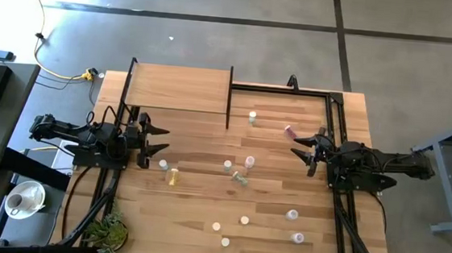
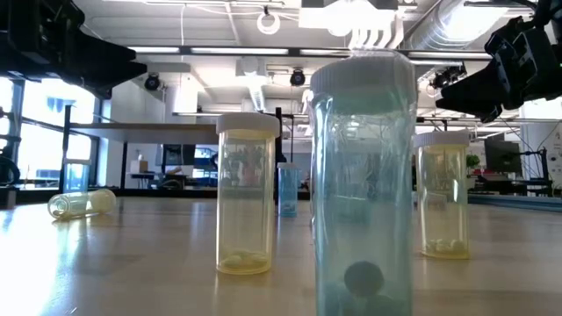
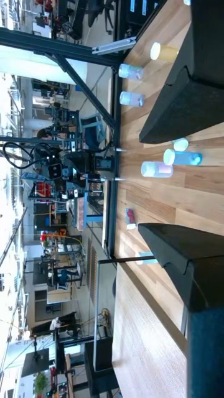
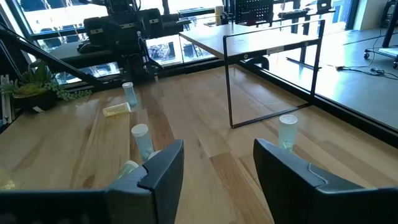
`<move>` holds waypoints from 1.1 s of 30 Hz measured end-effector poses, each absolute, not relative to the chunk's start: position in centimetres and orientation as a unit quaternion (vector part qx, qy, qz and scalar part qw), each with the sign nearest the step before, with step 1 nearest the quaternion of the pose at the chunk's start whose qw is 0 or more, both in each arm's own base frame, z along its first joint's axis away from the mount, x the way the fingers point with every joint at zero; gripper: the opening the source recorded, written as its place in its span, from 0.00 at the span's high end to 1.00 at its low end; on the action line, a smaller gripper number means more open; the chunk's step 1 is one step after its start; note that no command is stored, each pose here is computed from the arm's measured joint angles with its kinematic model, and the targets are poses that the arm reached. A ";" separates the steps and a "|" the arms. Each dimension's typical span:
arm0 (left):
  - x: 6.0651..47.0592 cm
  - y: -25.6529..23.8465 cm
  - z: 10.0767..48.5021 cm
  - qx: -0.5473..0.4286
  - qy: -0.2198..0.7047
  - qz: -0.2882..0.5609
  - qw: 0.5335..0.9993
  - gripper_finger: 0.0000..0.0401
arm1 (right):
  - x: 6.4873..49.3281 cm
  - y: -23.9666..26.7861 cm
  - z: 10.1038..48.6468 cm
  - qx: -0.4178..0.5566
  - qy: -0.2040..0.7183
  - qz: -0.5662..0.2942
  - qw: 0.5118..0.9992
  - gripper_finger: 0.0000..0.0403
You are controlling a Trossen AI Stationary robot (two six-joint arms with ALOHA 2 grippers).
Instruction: Pick and place medicine bottles onto shelf by color
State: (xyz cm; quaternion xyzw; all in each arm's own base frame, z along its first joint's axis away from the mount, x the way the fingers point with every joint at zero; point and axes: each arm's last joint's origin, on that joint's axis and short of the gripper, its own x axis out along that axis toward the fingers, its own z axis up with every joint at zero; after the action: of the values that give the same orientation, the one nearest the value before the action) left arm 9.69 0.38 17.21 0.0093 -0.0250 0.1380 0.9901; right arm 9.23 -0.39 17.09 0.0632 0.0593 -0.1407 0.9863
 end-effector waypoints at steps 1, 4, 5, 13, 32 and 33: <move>9.7 0.4 17.2 0.009 -0.025 0.138 0.990 0.47 | 9.2 -0.4 17.1 0.063 0.059 -0.141 0.986 0.54; 9.7 0.4 17.2 0.009 -0.025 0.138 0.990 0.47 | 9.2 -0.4 17.1 0.063 0.059 -0.141 0.986 0.54; 9.7 0.4 17.2 0.009 -0.025 0.138 0.990 0.47 | 9.2 -0.4 17.1 0.063 0.059 -0.141 0.986 0.54; 9.7 0.4 17.2 0.009 -0.025 0.138 0.990 0.47 | 9.2 -0.4 17.1 0.063 0.059 -0.141 0.986 0.54; 9.7 0.4 17.2 -0.030 -0.030 0.137 0.990 0.47 | 9.2 -0.4 17.1 0.063 0.059 -0.141 0.986 0.54; 9.7 0.4 17.2 -0.030 -0.030 0.137 0.990 0.47 | 9.2 -0.4 17.1 0.063 0.059 -0.141 0.986 0.54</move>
State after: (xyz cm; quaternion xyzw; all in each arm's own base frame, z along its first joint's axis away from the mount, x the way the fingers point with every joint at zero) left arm 9.70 0.37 17.21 -0.0299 -0.0305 0.1365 0.9897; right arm 9.23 -0.39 17.08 0.0632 0.0594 -0.1407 0.9863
